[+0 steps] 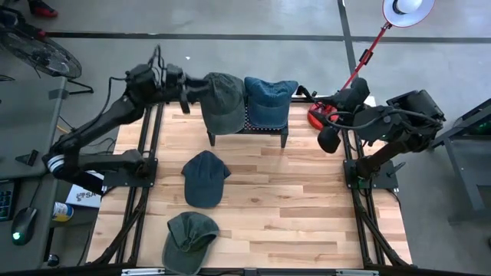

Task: Pick & Place hat
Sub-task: Stack the dark blue cap on top of the other dark blue caps on the shelf

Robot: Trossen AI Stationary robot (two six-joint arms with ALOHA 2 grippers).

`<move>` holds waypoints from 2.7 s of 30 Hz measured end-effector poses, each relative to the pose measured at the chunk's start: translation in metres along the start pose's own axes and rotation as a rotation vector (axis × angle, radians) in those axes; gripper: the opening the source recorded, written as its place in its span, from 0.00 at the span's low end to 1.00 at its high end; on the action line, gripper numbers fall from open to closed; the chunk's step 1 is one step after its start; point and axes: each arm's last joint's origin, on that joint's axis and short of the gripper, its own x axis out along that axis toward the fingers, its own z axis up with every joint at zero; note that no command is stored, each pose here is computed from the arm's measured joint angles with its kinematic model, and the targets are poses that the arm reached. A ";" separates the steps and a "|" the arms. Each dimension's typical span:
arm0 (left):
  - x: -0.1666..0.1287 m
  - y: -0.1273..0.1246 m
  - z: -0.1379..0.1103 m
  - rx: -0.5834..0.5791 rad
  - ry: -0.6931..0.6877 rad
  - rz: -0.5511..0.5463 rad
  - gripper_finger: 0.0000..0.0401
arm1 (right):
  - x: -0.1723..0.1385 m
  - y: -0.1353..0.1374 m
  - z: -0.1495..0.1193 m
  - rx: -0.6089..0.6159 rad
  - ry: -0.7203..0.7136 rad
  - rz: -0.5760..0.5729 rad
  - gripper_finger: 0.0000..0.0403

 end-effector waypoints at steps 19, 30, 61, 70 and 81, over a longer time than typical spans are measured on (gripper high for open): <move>-0.025 -0.131 -0.102 -0.184 0.550 0.336 0.47 | 0.028 0.028 -0.005 -0.271 0.136 0.083 0.46; -0.017 -0.130 -0.158 -0.012 0.829 0.663 0.47 | 0.029 0.028 -0.005 -0.285 0.159 0.136 0.46; -0.065 -0.043 -0.238 -0.443 1.099 0.651 0.47 | 0.033 0.029 -0.005 0.017 0.167 0.075 0.46; -0.062 -0.043 -0.247 -0.452 1.092 0.539 0.47 | 0.034 0.028 -0.004 0.057 0.164 0.058 0.46; -0.069 -0.039 -0.262 -0.504 1.118 0.532 0.40 | 0.034 0.028 -0.004 0.059 0.160 0.050 0.46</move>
